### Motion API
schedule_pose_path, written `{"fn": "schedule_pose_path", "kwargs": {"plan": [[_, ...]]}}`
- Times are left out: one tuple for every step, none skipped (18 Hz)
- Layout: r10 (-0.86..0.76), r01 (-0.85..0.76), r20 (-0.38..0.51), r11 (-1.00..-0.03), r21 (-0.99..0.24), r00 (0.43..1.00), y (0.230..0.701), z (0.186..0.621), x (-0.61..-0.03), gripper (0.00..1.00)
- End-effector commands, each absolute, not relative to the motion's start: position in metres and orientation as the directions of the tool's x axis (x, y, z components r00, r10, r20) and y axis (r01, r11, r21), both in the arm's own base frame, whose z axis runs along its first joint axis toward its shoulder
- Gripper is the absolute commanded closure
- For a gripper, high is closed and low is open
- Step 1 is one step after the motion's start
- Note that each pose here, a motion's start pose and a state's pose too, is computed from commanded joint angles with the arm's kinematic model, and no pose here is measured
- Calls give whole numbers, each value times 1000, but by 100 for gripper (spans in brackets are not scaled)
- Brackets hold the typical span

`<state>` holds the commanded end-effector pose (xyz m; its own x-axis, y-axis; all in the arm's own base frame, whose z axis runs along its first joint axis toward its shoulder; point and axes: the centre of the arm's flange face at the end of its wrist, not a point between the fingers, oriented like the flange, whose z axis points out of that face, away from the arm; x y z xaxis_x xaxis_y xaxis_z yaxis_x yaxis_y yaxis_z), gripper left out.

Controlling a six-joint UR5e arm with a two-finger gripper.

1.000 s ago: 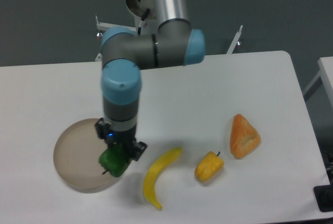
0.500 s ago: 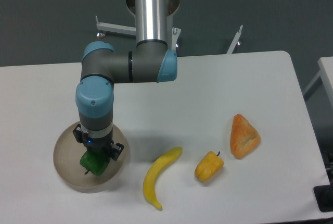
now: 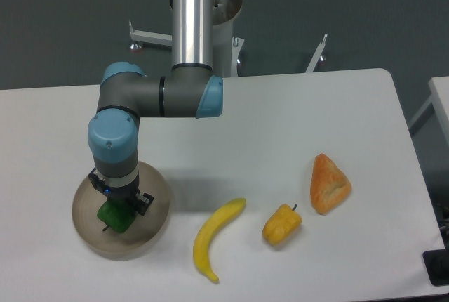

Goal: Place the green pepper on the plate

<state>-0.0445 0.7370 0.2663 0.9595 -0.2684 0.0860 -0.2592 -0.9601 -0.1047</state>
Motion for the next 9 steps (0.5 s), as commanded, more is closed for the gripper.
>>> {"fn": "schedule_pose_path", "kwargs": {"plan": [[-279, -270, 86, -957, -104, 957, 737, 266, -43, 52], [-280, -271, 86, -957, -103, 956, 737, 264, -43, 52], [-280, -271, 86, -957, -104, 956, 737, 266, -43, 52], [-280, -271, 87, -957, -105, 956, 737, 266, -43, 51], [-280, -271, 88, -957, -104, 956, 736, 265, -43, 52], [-280, -271, 89, -957, -101, 956, 736, 263, -43, 51], [-283, -274, 88, -956, -104, 955, 736, 266, -41, 47], [-282, -273, 87, -957, -103, 956, 735, 266, -41, 36], [-282, -273, 83, -956, -108, 956, 736, 268, -41, 19]]}}
